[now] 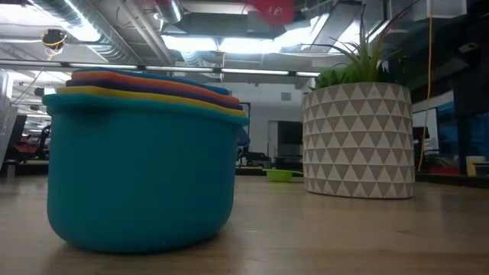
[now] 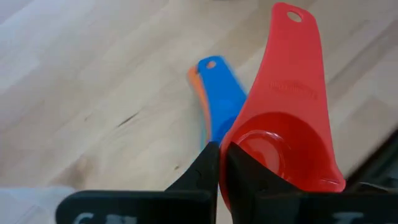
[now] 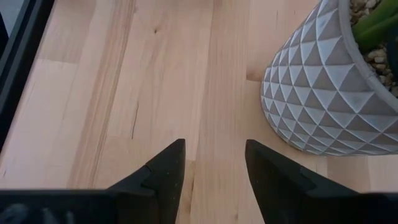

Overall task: Nest measuring cups in basket
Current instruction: Stack the red measuring cup on top of the blue measuring cup

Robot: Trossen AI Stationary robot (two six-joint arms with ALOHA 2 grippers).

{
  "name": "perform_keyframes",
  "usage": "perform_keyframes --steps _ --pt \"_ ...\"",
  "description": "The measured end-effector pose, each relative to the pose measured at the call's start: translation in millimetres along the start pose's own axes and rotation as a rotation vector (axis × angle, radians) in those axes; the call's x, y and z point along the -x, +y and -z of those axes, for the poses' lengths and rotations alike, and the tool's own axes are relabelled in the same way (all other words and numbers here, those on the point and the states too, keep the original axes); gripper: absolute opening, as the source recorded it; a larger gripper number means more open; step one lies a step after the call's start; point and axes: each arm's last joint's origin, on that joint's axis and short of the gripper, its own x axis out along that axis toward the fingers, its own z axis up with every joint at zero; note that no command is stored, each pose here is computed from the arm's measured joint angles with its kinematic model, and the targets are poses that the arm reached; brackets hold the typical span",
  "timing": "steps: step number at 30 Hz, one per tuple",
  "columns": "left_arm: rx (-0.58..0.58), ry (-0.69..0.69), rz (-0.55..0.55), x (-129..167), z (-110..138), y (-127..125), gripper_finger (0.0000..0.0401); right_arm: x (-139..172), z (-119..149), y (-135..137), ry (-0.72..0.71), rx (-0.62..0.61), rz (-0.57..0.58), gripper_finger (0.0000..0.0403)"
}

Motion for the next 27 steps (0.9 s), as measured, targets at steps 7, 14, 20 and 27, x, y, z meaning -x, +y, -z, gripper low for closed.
perform_keyframes --steps 7,14,20,27 --pt "0.040 0.055 -0.070 -20 14 6 0.0007 0 0 0 -0.001 -0.001 0.000 0.0173" --pt "0.169 0.051 -0.049 -28 18 3 0.0007 0 0 0 -0.001 -0.001 -0.001 0.0173" --pt "0.259 0.052 -0.039 -36 23 2 0.0008 0 -1 0 -0.006 -0.004 -0.004 0.0173" --pt "0.345 0.049 -0.066 -43 28 5 0.0008 0 -3 2 -0.025 -0.017 -0.018 0.0173"
